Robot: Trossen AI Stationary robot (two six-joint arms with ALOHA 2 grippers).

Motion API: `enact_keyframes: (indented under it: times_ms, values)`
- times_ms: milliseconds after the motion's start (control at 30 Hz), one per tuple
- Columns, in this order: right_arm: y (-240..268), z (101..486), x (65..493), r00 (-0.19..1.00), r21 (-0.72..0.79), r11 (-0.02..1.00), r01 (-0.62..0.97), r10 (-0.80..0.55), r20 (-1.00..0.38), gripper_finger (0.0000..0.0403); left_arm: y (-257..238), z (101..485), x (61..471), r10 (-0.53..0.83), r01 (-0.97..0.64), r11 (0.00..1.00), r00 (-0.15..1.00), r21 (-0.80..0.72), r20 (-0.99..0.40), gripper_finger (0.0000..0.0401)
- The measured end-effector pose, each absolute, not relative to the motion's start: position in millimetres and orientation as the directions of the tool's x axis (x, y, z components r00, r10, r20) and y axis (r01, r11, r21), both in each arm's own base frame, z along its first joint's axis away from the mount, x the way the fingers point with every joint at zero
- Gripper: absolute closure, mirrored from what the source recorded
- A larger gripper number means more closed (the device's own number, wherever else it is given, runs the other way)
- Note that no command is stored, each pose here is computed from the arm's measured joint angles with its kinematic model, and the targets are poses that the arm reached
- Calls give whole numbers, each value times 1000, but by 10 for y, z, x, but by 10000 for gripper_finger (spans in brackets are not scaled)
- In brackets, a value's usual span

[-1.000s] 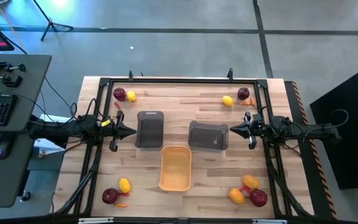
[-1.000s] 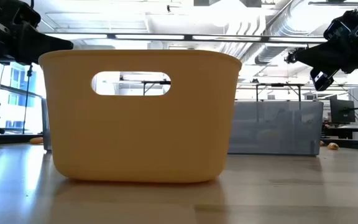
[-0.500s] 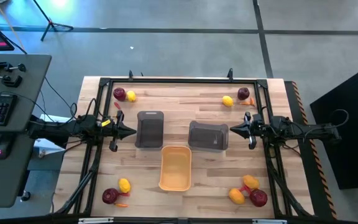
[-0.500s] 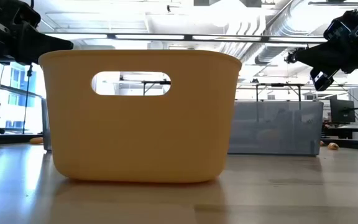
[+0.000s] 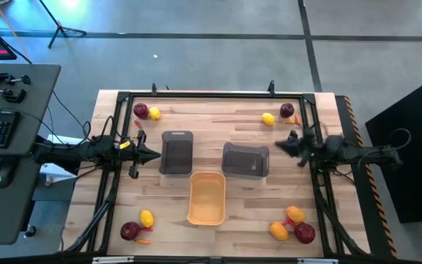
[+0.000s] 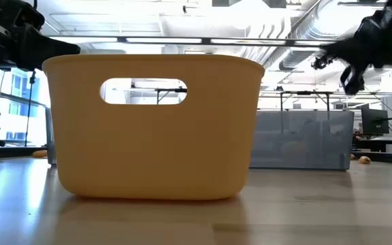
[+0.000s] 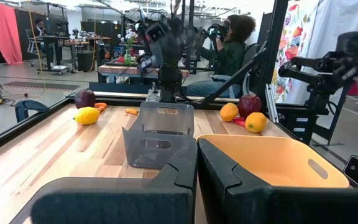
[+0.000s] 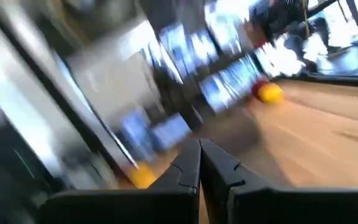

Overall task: Sort produce into baskets
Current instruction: Put the lemon into the right black bin

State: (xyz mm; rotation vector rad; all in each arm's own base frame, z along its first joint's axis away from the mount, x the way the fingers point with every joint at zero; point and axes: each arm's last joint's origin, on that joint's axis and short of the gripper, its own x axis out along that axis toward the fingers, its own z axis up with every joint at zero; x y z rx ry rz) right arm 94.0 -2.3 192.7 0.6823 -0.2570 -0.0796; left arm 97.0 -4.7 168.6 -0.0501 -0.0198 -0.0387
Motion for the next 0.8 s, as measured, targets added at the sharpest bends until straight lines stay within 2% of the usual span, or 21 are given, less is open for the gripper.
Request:
enact_keyframes:
  times_ms: [67, 100, 200, 267, 333, 400, 500, 667, 800]
  values:
    - [-65, 2058, 894, 895, 750, 659, -58, -299, 332, 402, -47, 1686, 971, -38, 39, 998, 999, -50, 20, 401]
    - [-88, 2116, 863, 845, 770, 634, -67, -374, 382, 402, -47, 1684, 971, -38, 39, 998, 999, -50, 20, 401]
    - [-130, 2294, 764, 701, 746, 662, -75, -497, 511, 402, -47, 1685, 971, -38, 39, 998, 999, -50, 20, 401]
    - [-149, 2443, 752, 676, 724, 689, 24, -545, 496, 402, -48, 1686, 970, -39, 40, 998, 999, -50, 21, 401]
    - [-165, 2570, 826, 740, 714, 674, 192, -577, 346, 402, -47, 1686, 970, -39, 40, 998, 999, -50, 21, 401]
    - [-197, 2636, 931, 782, 667, 638, 385, -609, 132, 398, -47, 1685, 971, -39, 39, 998, 999, -50, 20, 401]
    - [-279, 2757, 1066, 765, 510, 618, 598, -631, -133, 371, -47, 1686, 970, -39, 40, 998, 999, -50, 21, 401]
    - [-622, 2760, 1345, 580, 266, 525, 808, -636, -508, 263, -47, 1684, 971, -39, 39, 998, 999, -50, 20, 401]
    - [-1055, 2663, 1626, 498, 228, 499, 836, -514, -699, 161, -47, 1685, 971, -39, 39, 998, 999, -50, 20, 401]
